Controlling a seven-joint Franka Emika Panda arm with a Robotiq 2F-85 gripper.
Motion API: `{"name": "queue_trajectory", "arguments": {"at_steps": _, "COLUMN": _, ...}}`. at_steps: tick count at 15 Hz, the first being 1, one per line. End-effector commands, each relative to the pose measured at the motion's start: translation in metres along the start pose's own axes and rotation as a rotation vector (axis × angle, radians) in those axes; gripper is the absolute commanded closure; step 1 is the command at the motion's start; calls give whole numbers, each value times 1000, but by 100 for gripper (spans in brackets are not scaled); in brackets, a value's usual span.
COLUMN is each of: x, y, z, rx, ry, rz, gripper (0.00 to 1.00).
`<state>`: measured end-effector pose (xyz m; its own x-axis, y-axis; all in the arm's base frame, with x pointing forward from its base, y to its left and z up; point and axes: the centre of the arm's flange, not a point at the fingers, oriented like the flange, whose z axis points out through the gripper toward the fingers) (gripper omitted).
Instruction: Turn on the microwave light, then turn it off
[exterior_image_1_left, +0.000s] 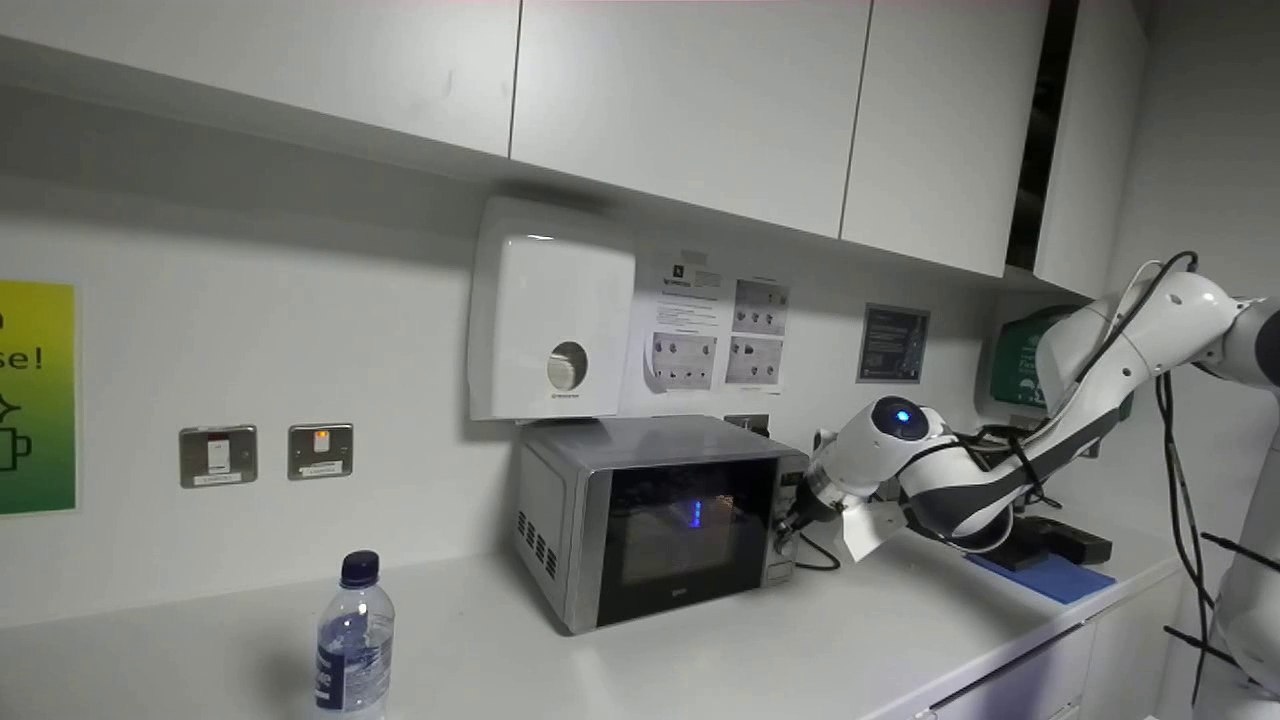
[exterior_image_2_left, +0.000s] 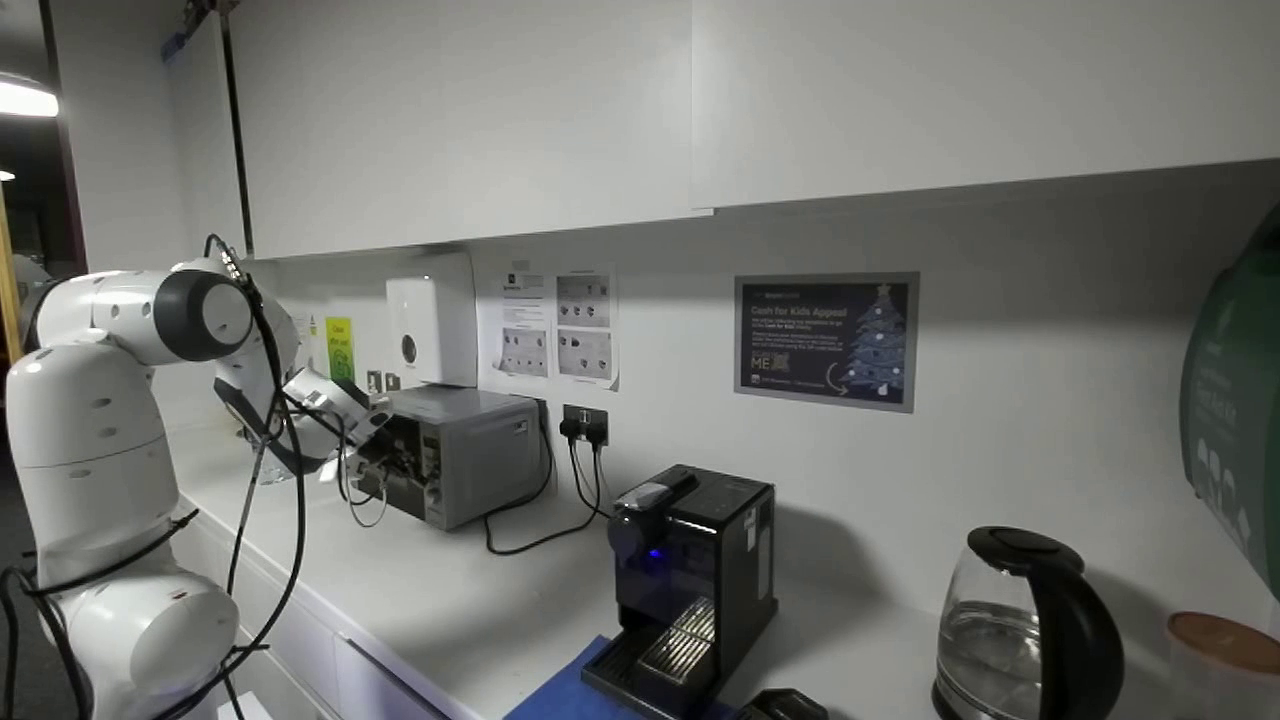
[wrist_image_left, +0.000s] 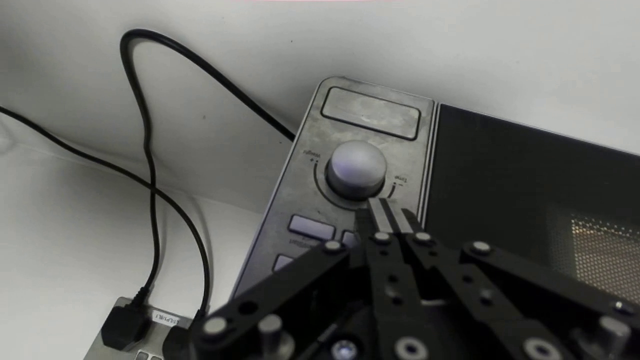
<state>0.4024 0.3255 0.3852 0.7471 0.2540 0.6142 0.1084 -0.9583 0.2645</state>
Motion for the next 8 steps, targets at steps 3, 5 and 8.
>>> {"name": "queue_trajectory", "arguments": {"at_steps": 3, "x": 25, "y": 12, "z": -17, "rx": -107, "ry": 57, "rz": -6, "gripper": 100}}
{"name": "queue_trajectory", "arguments": {"at_steps": 5, "x": 28, "y": 13, "z": -21, "rx": -115, "ry": 65, "rz": -2, "gripper": 100}}
{"name": "queue_trajectory", "arguments": {"at_steps": 8, "x": 26, "y": 12, "z": -19, "rx": -71, "ry": 3, "rz": 13, "gripper": 100}}
